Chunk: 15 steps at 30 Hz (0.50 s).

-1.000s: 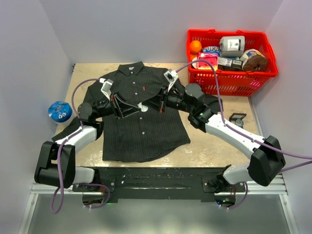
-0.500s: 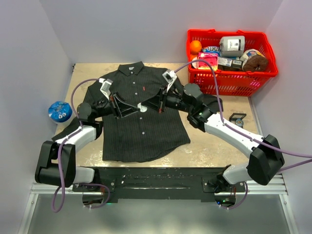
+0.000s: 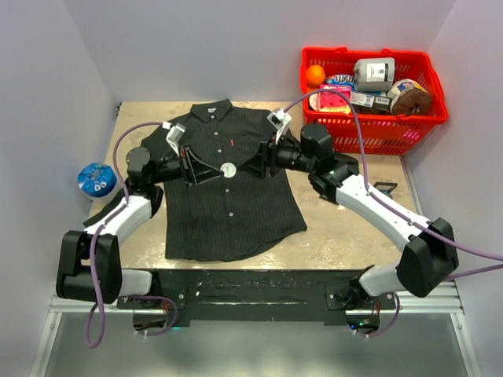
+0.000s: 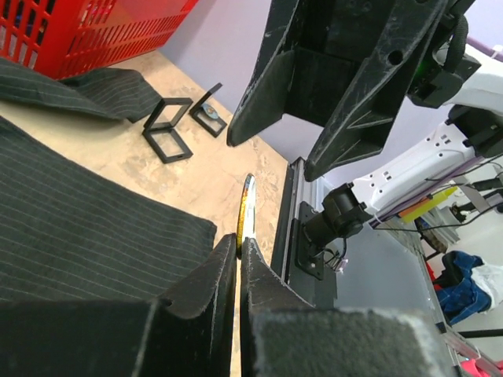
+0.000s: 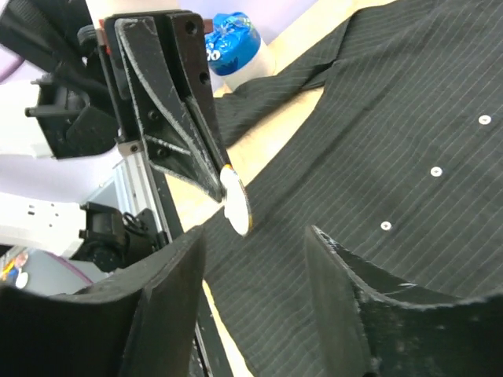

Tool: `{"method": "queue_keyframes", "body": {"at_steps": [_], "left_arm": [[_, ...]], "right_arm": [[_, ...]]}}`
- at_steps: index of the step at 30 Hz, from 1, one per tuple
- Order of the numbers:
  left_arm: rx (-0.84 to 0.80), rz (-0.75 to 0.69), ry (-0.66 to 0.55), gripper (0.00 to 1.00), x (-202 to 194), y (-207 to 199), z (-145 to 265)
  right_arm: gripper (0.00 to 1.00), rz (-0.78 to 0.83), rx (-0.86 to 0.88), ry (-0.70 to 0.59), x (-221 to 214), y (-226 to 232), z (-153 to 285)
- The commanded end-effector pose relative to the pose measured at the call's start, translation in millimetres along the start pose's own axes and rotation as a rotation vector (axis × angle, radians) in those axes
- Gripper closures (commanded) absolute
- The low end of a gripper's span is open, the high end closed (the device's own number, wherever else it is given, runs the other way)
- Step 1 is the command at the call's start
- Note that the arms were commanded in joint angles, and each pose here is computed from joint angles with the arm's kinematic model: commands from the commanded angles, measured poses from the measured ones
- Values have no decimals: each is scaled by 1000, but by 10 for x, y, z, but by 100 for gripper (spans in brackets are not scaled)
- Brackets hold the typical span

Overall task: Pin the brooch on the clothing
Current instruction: Pass from the right arm to the left, then pass from the left arm to the right

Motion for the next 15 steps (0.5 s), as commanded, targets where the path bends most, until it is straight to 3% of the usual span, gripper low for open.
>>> {"method": "queue_keyframes", "body": {"at_steps": [1,3,10,15], "left_arm": [[21,-45,90,100,-9,47,5],[16,-102,115,100,15,53,-23],[-29,-90,227,100,-173,-42,-177],[-45,-100,249,100,-209,-60,-220]], "right_arm": [[39,58,77,25,182,35,74],[38,58,63,75,133,-6,63],[41,58,175,214,-86,61,-77],[51,53,172,263,-187,62,-89]]}}
Point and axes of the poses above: each gripper's point midway between its finger pads, its own z axis back along the fingers, its own y axis along the line the jaws close on, x = y × z, the point moved 6 cm from there along z, back along the fingers, and after that the axes turned 2 degrees about -z, right-handed, at the moved point
